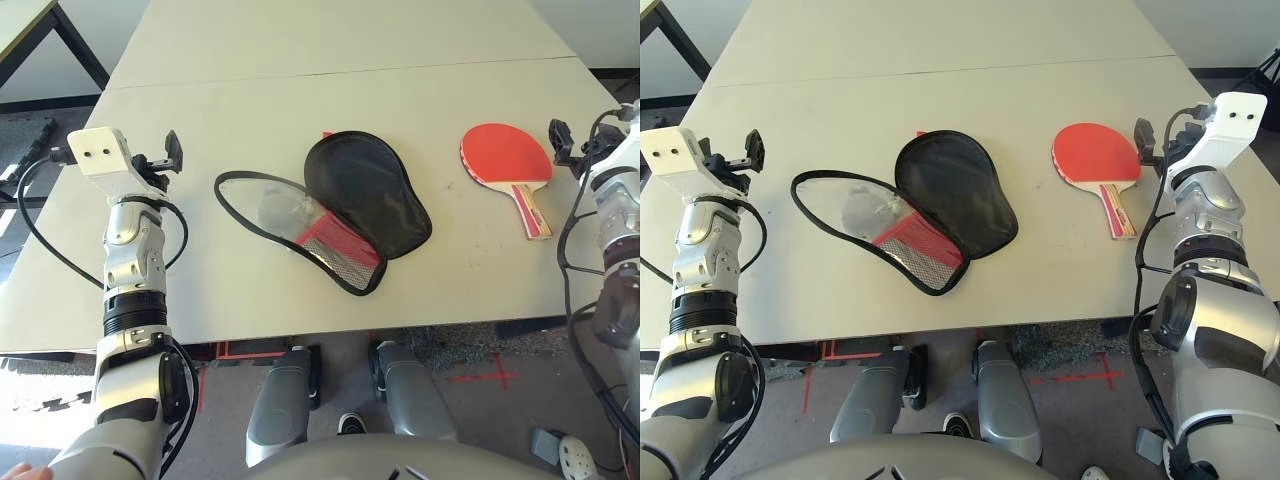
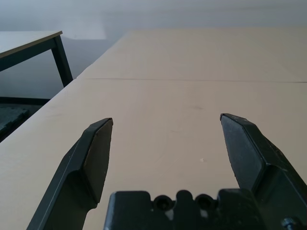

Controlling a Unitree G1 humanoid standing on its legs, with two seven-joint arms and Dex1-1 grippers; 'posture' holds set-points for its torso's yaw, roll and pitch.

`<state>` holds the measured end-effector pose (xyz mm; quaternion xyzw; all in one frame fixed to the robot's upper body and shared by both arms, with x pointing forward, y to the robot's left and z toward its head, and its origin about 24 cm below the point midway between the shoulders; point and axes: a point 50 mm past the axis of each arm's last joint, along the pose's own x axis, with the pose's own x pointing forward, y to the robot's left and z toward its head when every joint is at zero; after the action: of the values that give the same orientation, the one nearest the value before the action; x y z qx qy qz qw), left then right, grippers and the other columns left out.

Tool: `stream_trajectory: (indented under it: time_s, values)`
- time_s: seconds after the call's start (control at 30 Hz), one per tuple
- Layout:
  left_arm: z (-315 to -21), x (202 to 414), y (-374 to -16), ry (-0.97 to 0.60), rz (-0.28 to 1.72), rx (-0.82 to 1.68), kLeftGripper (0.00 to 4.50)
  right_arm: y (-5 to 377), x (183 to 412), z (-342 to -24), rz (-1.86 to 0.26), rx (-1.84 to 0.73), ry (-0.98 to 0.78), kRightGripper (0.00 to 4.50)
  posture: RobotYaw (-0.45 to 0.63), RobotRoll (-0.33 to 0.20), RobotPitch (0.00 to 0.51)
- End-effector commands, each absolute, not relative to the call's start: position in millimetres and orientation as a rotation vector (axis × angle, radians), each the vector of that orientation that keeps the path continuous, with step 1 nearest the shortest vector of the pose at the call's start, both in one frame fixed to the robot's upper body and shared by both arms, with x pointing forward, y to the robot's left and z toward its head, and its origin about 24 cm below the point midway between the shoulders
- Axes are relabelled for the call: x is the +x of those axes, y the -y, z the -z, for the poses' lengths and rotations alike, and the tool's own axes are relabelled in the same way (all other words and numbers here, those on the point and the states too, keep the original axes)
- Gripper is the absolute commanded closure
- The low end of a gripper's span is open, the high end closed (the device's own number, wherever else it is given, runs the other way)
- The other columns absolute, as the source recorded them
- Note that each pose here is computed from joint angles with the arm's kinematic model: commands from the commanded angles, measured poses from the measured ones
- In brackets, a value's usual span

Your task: Store the ping-pong paddle in its case and zip it.

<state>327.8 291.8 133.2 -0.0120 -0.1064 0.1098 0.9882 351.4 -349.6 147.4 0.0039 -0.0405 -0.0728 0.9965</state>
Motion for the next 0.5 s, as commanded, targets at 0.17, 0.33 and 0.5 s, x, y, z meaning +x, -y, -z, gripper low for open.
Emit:
stream_trajectory:
  time_s: [0.17,0.33,0.5]
  values:
    - [-137.6,326.3,-295.8,0.219,-0.225,-0.032,0.0,349.1,351.0,-142.9,0.153,0.026,0.077,0.04,0.05,0.0,0.163]
    - [-166.1,326.4,-302.3,0.262,-0.191,-0.038,0.0,344.0,354.4,-142.9,0.137,0.03,0.073,0.04,0.06,0.0,0.167]
    - [-208.8,329.5,-286.8,0.302,-0.011,-0.052,0.0,340.6,356.3,-142.2,0.121,0.032,0.064,0.04,0.07,0.0,0.172]
